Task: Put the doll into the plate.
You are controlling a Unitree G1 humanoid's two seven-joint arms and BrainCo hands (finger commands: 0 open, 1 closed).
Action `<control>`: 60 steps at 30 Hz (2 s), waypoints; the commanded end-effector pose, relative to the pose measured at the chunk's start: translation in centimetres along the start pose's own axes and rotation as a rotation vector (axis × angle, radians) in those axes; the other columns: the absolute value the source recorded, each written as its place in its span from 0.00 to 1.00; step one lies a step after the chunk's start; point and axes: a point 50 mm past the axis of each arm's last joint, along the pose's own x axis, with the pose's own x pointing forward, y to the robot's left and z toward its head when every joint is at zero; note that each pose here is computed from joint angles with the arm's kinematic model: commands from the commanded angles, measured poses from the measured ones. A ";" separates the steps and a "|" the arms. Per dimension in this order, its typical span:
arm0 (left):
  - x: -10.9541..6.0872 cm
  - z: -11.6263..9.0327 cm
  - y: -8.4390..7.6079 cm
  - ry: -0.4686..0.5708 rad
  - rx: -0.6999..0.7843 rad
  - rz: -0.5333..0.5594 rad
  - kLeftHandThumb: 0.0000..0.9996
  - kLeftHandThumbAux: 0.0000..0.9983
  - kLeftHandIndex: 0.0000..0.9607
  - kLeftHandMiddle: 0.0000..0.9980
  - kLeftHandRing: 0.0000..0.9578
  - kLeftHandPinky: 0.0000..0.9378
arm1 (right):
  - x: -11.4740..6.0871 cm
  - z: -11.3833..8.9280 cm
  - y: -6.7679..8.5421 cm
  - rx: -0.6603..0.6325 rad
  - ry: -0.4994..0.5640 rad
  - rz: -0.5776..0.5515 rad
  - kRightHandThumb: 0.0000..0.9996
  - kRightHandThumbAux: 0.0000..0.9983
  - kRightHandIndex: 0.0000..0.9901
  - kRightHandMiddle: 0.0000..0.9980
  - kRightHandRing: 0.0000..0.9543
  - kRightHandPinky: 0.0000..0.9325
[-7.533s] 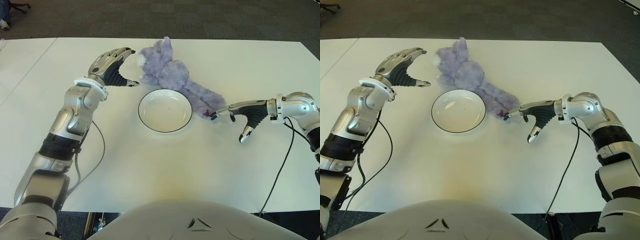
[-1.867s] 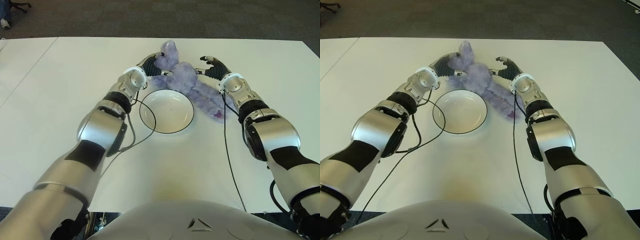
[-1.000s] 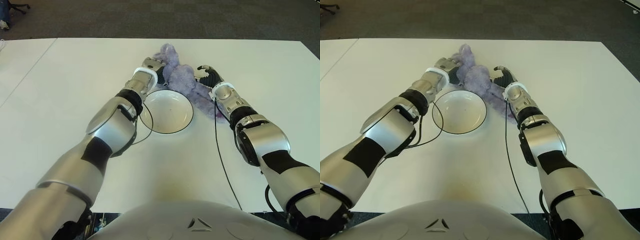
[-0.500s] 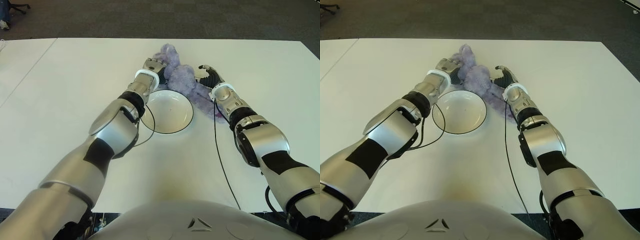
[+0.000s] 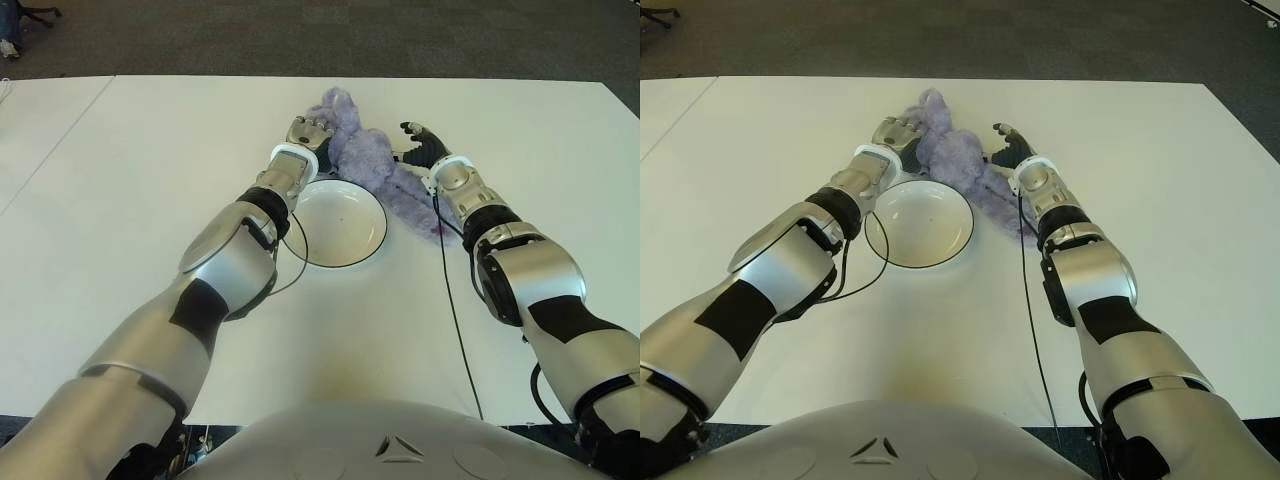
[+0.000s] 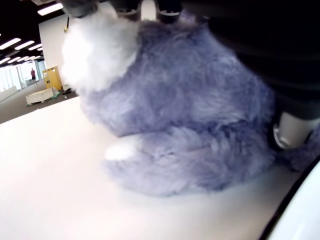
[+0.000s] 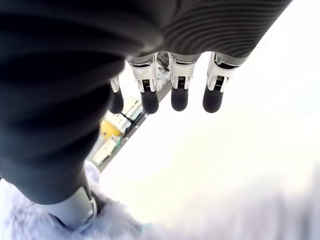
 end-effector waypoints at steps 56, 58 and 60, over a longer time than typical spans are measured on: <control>-0.9 1.3 -4.2 -0.036 -0.058 -0.138 0.15 0.50 0.00 0.00 0.00 0.00 | -2.8 -2.8 7.9 -0.377 -0.176 0.433 0.14 0.48 0.00 0.00 0.00 0.00; -0.8 1.4 -4.2 -0.037 -0.058 -0.135 0.15 0.49 0.00 0.00 0.00 0.00 | -2.7 -2.8 8.2 -0.369 -0.166 0.440 0.14 0.48 0.00 0.00 0.00 0.00; -0.8 1.4 -4.2 -0.038 -0.058 -0.133 0.15 0.49 0.00 0.00 0.00 0.00 | -2.6 -2.8 8.5 -0.363 -0.159 0.445 0.15 0.49 0.00 0.00 0.00 0.00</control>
